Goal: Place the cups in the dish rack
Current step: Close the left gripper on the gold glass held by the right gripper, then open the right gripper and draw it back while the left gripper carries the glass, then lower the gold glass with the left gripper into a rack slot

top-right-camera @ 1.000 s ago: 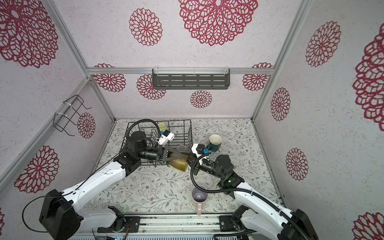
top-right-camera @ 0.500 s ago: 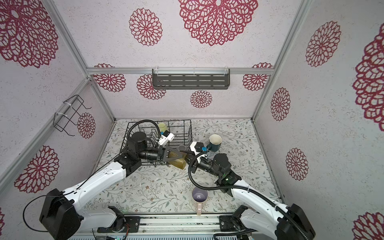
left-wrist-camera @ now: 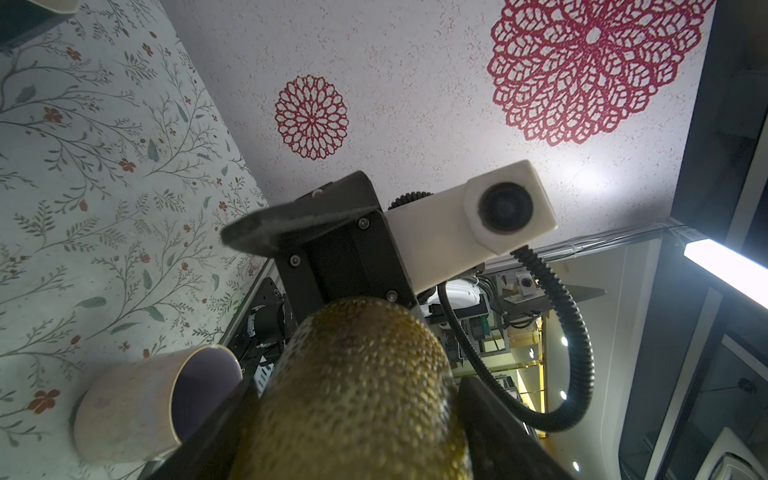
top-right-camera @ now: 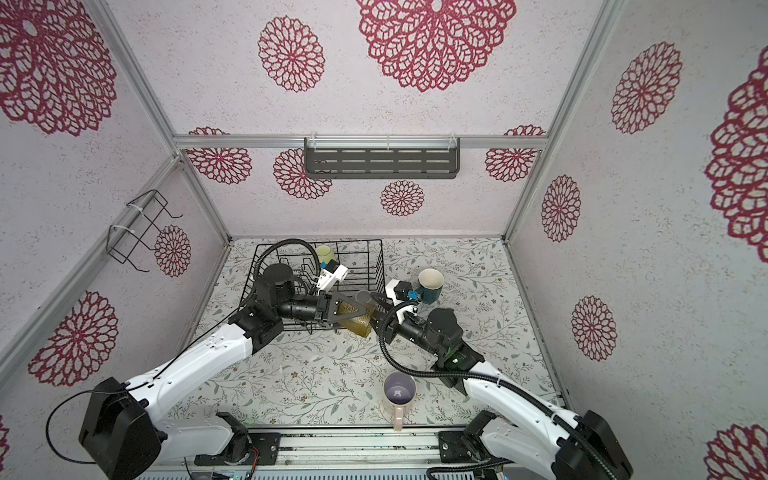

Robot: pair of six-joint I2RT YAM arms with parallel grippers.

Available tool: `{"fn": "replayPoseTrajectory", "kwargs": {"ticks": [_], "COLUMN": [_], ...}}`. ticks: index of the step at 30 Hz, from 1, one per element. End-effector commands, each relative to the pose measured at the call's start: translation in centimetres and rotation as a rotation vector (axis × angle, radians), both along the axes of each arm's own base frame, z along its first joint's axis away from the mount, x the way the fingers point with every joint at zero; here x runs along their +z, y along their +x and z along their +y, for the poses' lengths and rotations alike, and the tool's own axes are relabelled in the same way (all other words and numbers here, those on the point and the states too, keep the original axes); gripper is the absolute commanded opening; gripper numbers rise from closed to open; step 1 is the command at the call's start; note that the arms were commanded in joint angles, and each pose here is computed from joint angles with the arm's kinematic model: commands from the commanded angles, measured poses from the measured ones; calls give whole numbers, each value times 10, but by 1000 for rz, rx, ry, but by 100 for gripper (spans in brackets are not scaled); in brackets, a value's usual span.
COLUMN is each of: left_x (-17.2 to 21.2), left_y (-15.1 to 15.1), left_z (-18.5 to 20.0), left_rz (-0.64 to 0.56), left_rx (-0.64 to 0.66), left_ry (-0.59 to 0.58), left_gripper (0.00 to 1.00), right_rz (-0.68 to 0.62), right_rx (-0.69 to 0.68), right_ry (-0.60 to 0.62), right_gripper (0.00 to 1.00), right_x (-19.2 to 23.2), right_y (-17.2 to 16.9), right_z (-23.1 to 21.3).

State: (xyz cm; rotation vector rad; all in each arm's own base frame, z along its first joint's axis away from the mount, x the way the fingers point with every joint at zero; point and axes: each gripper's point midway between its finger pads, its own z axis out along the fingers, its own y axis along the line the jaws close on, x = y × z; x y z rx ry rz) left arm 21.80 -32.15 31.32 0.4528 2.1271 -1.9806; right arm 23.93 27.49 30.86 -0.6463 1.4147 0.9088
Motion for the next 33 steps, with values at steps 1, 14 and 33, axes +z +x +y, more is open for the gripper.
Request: {"fn": "replayPoseTrajectory", "kwargs": {"ticks": [1,14,33], "left_x": [16,-24,-100], "left_y": [6,81,177], "left_z": [7,49,107], "left_rz": [-51,-54,24], "left_rx": [21,331,619], "left_ry": [-34,257,788], "left_gripper": [70,68,61], "right_rz": [-10,79,322], "right_rx": [-127,-467,-695], "right_ry": [26,-77,-235], "right_gripper": [61,89,99], "right_x": [4,-57,-195], "right_y": [8,24,33], "right_z": [-23,-87,-162]}}
